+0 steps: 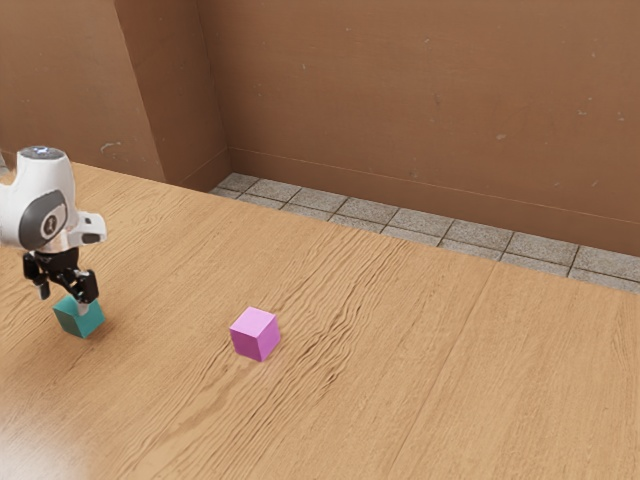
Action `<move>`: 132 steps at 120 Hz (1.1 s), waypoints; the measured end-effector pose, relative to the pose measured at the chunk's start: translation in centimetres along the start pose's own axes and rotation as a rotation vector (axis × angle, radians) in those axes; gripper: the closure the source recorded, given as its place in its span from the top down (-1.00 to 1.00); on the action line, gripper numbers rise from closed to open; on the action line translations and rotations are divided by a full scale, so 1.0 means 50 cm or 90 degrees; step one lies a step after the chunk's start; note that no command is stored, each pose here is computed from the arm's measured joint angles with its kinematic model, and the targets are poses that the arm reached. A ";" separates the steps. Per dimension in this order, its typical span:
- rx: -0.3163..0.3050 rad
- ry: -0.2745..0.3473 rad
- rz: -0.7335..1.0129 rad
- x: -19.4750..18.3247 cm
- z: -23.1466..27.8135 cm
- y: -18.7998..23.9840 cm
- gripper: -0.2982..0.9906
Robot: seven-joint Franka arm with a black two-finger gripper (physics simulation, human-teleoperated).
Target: Pick up the blue block with one arm, and put the blue block on the pink block with one arm
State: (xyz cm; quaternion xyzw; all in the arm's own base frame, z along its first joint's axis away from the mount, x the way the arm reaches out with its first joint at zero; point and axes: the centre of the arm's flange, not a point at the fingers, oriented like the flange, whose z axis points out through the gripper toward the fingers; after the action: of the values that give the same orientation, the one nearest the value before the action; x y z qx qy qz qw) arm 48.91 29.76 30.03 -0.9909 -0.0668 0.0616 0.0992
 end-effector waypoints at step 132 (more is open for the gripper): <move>-0.020 0.007 0.022 0.056 -0.004 0.042 -0.01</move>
State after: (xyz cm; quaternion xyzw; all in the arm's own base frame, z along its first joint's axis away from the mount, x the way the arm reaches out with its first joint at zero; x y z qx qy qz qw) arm 51.96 28.07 29.50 -0.9937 -0.0503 0.0568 0.0827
